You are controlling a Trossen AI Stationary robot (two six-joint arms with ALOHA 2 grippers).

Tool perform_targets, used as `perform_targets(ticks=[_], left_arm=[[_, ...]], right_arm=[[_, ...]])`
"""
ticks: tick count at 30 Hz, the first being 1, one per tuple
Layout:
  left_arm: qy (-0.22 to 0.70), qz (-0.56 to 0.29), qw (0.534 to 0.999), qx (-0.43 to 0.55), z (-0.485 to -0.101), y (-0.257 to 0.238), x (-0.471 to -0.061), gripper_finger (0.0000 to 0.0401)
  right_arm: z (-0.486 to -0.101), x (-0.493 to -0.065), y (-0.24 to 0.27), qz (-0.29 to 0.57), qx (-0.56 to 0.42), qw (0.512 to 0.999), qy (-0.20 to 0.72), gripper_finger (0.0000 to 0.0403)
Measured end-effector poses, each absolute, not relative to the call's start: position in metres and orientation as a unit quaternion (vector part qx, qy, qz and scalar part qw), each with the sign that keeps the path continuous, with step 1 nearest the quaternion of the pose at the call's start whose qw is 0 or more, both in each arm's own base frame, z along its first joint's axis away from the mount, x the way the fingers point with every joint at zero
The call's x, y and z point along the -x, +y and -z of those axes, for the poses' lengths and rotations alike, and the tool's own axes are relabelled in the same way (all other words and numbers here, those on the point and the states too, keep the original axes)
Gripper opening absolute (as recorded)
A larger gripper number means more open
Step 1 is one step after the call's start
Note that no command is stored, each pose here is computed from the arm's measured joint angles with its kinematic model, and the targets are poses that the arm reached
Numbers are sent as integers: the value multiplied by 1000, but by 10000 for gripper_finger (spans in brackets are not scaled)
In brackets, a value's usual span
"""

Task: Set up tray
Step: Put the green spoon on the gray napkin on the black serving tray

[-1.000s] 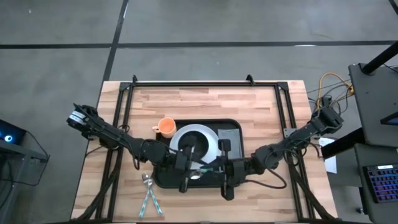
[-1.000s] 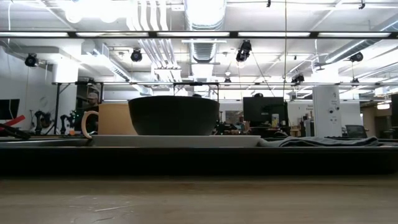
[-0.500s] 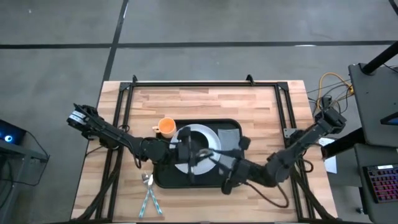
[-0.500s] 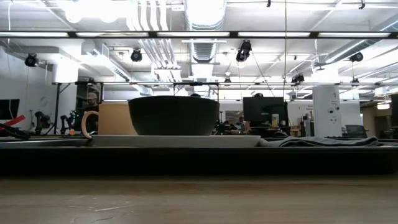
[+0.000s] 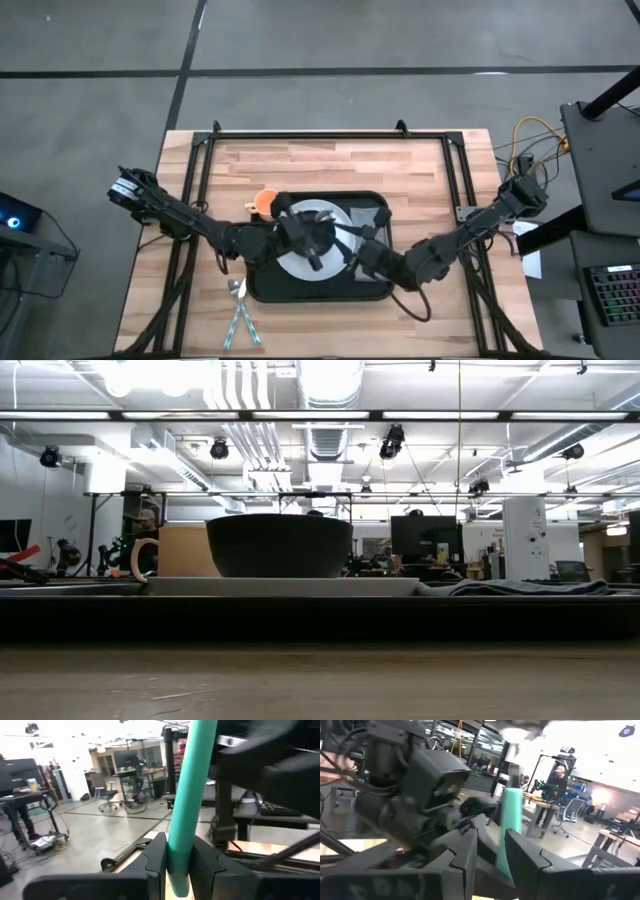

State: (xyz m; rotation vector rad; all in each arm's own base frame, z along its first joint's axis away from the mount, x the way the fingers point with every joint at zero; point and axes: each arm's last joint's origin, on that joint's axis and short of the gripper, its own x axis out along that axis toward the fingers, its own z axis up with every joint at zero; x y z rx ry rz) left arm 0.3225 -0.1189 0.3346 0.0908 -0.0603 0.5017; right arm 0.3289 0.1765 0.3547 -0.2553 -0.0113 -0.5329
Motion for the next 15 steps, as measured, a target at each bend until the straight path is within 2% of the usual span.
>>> perform_targets(ticks=[8,15], left_arm=[[-23,-248,968,-42,-330,-122,-326,34],[-8,-243,968,-60,-324,-123,-326,34]], right_arm=[[-355,-336,168,256,142,956,-5,77],[-357,-332,175,242,146,959,-9,84]])
